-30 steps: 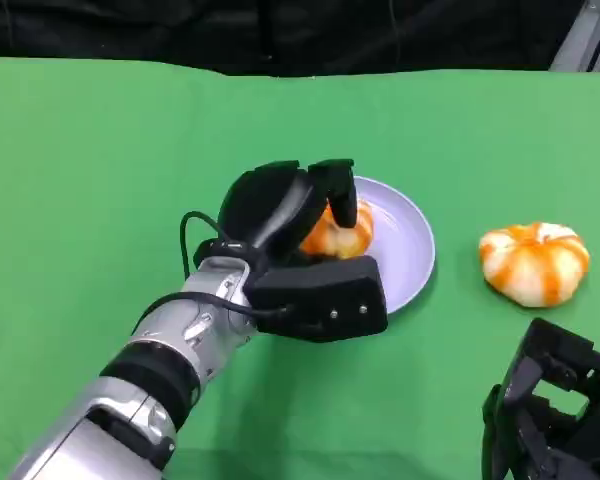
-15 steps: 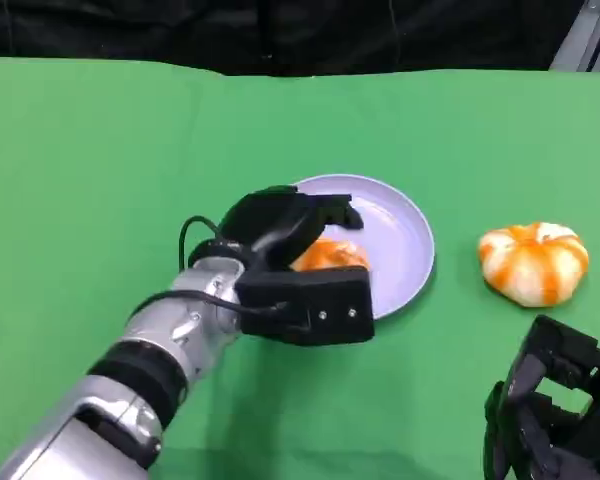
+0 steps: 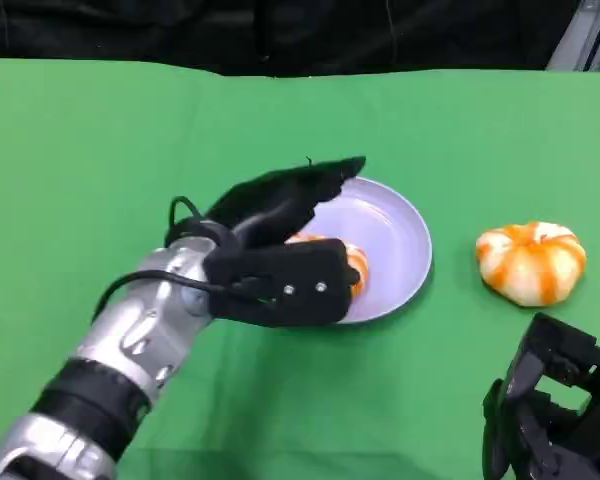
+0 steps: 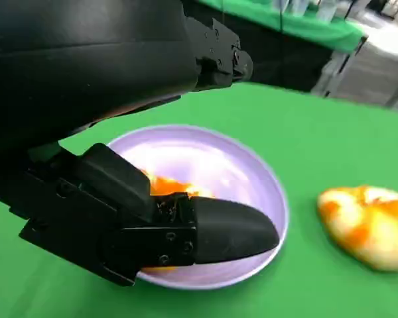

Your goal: Grasp the bread from the table and place it into the plate.

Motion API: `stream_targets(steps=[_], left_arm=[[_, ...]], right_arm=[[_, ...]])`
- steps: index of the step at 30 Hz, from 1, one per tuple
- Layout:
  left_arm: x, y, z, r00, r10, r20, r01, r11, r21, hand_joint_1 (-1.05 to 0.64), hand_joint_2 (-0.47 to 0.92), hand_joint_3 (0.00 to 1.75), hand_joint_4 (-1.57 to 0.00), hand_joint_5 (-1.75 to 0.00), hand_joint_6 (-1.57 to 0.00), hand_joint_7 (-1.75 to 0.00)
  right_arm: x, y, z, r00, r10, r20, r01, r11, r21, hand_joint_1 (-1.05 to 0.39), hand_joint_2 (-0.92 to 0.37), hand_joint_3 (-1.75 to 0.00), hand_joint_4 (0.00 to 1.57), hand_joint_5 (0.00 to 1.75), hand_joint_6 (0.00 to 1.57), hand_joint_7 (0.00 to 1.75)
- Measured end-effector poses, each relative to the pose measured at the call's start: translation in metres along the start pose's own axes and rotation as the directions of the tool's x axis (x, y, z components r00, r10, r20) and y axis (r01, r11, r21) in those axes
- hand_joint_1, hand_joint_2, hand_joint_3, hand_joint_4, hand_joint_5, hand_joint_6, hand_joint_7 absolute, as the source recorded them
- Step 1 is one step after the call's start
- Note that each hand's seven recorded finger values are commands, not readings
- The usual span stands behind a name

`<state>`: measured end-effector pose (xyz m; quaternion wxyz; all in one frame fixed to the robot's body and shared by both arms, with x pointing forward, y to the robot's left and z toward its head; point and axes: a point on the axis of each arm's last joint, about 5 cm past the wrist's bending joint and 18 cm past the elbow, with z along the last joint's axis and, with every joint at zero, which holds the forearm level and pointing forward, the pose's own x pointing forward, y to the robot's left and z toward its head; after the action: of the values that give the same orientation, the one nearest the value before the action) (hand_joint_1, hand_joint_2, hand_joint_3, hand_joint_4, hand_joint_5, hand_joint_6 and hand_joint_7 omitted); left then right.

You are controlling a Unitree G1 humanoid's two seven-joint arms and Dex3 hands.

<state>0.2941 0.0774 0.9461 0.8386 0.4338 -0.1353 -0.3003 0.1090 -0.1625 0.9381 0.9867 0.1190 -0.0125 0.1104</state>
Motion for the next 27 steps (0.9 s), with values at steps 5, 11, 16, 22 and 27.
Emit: stream_targets(steps=[5, 11, 16, 22, 27], left_arm=[[-0.038, 0.014, -0.005, 1.0, 0.02, 0.018, -0.015, 0.968, -0.249, -0.11, 0.92, 0.38, -0.23, -0.1, -0.37, -0.11], [-0.102, 0.02, -0.009, 0.99, 0.143, -0.022, -0.114, 0.683, -0.721, 0.11, 0.61, 1.19, -1.09, -0.64, -1.16, -0.33], [-0.149, 0.014, -0.01, 0.984, 0.172, -0.046, -0.121, 0.456, -0.882, 0.1, 0.58, 1.45, -0.96, -1.72, -0.81, -1.66], [-0.176, 0.005, -0.011, 0.982, 0.167, -0.09, -0.144, 0.349, -0.926, 0.01, 0.59, 1.44, -0.97, -1.75, -0.78, -1.74], [-0.222, -0.025, -0.023, 0.968, 0.162, -0.193, -0.236, 0.313, -0.92, -0.03, 0.57, 1.39, -1.01, -1.75, -0.82, -1.75]], right_arm=[[0.002, -0.0013, -0.002, 1.0, -0.001, -0.004, 0.001, 1.0, 0.002, -0.03, -0.6, -1.22, 0.93, 1.75, 0.66, 1.75], [0.003, -0.0026, -0.001, 1.0, -0.006, 0.005, 0.006, 1.0, 0.001, -0.03, -0.61, -1.23, 0.94, 1.75, 0.66, 1.75], [0.005, -0.007, 0.0, 1.0, -0.012, 0.011, 0.012, 1.0, 0.001, -0.04, -0.61, -1.21, 0.94, 1.75, 0.66, 1.75], [0.007, -0.0083, -0.001, 1.0, -0.007, 0.007, 0.007, 1.0, 0.005, -0.02, -0.62, -1.2, 0.94, 1.75, 0.66, 1.75], [0.007, -0.0182, -0.003, 0.999, -0.042, -0.018, 0.041, 0.999, -0.023, -0.02, -0.6, -1.24, 0.94, 1.75, 0.65, 1.75]])
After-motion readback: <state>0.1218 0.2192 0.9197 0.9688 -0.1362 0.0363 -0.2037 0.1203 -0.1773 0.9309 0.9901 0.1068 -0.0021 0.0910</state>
